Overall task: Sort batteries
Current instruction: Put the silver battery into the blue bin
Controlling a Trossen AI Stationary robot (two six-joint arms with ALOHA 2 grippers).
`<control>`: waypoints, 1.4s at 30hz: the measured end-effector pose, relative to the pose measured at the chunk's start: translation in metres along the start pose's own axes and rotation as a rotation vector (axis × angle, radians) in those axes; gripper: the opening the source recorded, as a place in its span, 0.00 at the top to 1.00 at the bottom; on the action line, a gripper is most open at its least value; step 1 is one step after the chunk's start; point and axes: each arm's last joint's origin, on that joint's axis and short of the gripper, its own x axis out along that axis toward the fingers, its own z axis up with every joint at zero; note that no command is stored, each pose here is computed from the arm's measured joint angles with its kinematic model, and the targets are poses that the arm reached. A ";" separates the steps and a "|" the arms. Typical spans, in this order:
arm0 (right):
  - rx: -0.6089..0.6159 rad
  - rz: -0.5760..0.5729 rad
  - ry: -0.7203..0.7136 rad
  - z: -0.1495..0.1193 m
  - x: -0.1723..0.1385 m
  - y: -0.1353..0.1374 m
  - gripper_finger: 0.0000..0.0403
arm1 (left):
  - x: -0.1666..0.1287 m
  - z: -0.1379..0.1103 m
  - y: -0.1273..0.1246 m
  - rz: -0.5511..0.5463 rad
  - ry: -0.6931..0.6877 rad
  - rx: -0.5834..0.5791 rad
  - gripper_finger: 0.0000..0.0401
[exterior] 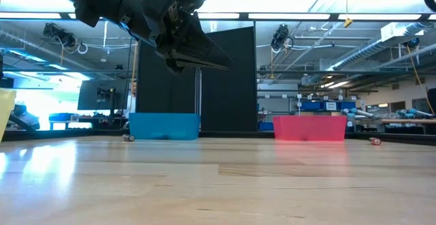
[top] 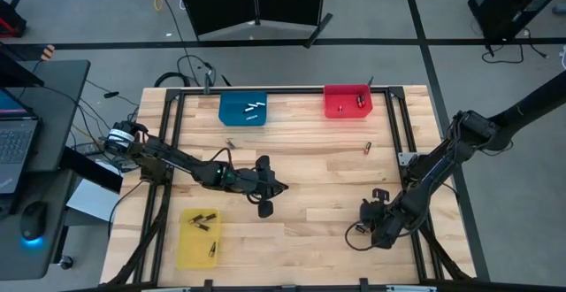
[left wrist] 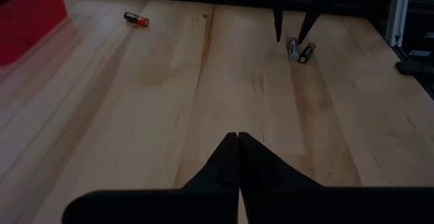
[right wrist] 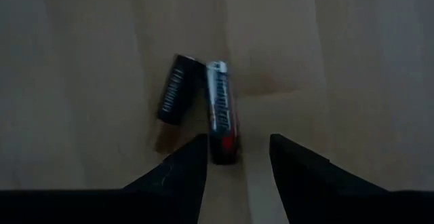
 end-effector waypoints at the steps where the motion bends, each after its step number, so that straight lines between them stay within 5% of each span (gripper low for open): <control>1: 0.000 0.000 0.003 -0.001 0.002 -0.002 0.58 | 0.000 0.000 0.000 0.000 0.000 0.000 0.99; 10: -0.009 -0.007 -0.004 -0.006 0.009 -0.008 0.60 | 0.000 0.000 0.000 0.005 -0.001 0.001 0.99; 20: -0.063 -0.055 -0.052 -0.003 0.009 -0.011 0.87 | 0.003 0.002 0.001 0.072 -0.051 -0.010 0.99; 28: -0.030 -0.215 -0.386 0.009 0.010 -0.016 0.87 | 0.023 0.002 -0.006 -0.034 -0.272 -0.001 0.99; 42: -0.004 -0.084 -1.017 0.072 0.003 -0.023 0.87 | 0.015 0.024 -0.010 -0.103 -0.540 0.044 0.95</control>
